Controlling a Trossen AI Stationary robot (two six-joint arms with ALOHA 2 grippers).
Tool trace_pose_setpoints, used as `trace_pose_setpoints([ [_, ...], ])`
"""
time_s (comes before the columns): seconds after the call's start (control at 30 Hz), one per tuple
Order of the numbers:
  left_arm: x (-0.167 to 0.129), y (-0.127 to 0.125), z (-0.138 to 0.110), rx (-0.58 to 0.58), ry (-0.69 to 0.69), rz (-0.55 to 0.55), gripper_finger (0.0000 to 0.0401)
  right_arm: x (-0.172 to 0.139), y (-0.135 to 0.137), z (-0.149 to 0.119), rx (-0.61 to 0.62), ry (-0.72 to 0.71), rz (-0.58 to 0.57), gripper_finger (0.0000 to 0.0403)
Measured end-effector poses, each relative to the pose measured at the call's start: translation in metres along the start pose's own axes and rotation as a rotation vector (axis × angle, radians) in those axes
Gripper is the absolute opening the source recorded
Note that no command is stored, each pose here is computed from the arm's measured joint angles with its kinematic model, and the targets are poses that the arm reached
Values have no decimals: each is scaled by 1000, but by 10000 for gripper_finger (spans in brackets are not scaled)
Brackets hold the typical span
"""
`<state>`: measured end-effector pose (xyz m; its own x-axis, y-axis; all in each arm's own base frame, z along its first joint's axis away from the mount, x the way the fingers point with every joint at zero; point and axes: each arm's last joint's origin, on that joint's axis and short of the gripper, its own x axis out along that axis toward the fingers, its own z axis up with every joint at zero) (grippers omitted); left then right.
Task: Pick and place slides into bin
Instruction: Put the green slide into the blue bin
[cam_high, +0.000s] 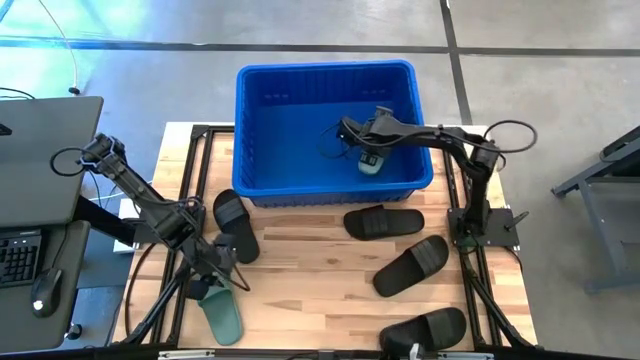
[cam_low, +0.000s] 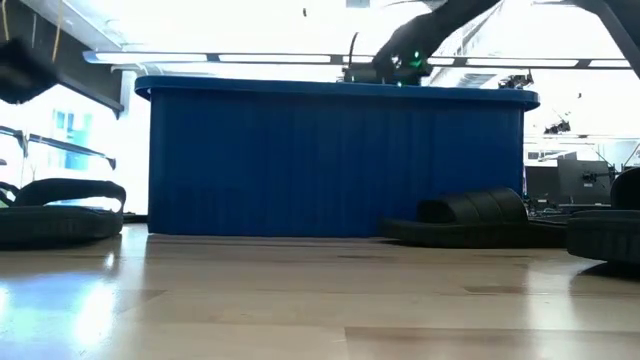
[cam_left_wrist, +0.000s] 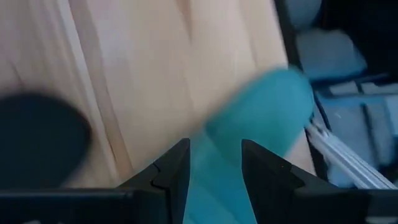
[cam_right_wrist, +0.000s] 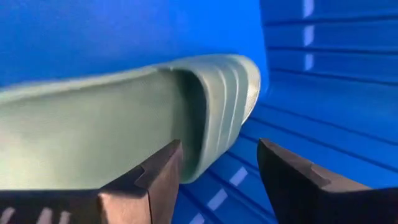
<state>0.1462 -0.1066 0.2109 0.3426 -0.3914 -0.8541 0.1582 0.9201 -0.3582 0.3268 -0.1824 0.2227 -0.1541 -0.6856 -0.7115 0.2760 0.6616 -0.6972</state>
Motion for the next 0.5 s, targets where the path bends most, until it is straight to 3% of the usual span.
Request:
trace_pose_setpoints([
  [0.2, 22, 1, -8, -141, 243, -9, 128, -47, -6, -7, 101, -127, -7, 199],
  [0.33, 39, -4, -7, -136, 312, -44, 128, -79, -11, -15, 155, -219, 1, 193],
  [0.5, 46, -7, -6, -210, 366, -107, 128, -114, -16, -26, 246, -340, 9, 184],
])
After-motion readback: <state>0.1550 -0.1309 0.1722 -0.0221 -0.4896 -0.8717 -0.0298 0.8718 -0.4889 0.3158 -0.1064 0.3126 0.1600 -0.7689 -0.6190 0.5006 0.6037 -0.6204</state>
